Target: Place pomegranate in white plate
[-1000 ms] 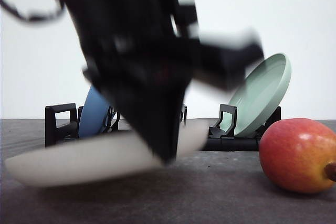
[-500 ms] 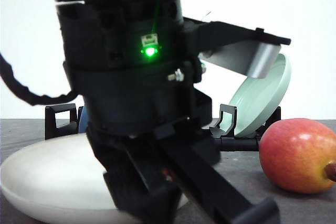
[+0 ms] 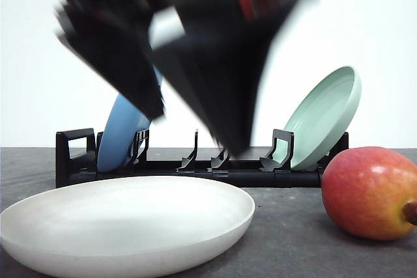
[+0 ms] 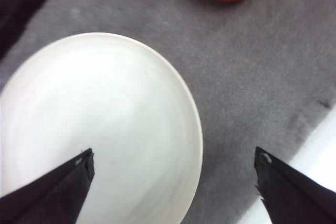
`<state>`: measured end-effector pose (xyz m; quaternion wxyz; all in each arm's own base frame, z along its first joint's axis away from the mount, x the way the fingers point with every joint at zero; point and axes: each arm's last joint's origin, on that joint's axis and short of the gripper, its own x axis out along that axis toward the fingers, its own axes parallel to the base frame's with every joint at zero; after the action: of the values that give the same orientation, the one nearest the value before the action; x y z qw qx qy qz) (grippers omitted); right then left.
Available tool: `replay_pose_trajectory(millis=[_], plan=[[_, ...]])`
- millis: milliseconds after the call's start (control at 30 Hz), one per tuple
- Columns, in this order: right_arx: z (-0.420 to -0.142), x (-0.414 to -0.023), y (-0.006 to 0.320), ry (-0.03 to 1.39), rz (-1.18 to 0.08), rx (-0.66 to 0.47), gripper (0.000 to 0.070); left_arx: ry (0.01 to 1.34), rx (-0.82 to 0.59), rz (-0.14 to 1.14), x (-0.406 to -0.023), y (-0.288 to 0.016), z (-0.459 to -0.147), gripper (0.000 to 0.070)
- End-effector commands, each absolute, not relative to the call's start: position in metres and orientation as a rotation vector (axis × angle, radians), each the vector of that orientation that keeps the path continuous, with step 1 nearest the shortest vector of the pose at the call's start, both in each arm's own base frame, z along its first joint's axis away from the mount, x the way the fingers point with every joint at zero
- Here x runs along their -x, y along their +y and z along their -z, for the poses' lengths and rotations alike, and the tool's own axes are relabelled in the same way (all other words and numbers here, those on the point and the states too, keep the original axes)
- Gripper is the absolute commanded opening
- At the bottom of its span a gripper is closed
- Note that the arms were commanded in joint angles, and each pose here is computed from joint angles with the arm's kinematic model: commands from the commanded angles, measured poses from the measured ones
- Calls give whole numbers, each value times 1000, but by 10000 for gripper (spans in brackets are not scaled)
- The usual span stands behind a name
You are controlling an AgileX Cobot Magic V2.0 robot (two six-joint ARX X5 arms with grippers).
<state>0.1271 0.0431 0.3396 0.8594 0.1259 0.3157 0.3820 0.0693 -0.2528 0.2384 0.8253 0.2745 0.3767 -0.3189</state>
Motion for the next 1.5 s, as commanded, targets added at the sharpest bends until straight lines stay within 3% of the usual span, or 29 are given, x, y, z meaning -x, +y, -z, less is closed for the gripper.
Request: replay_pose_trajectory(millis=[0, 233, 467, 900, 1167, 1267, 1400, 1467], plan=[[-340, -133, 46, 688, -811, -236, 568, 780, -517, 686, -64, -248, -254, 600], [-310, -163, 60, 938, -721, -210, 575, 706, -404, 723, -54, -198, -300, 597], [-279, -193, 76, 1118, -637, -146, 697, 670, -277, 732, -44, -149, -326, 596], [-215, -226, 109, 1409, -524, 25, 700, 531, -10, 863, -27, -76, -355, 593], [-186, -234, 124, 1500, -512, 82, 699, 478, 104, 881, -21, -48, -360, 593], [-182, -236, 126, 1506, -514, 86, 658, 470, 116, 884, -20, -45, -360, 593], [-182, -235, 127, 1513, -515, 89, 508, 468, 118, 884, -20, -44, -360, 593], [-183, -235, 127, 1516, -514, 89, 491, 467, 118, 883, -20, -44, -360, 593]])
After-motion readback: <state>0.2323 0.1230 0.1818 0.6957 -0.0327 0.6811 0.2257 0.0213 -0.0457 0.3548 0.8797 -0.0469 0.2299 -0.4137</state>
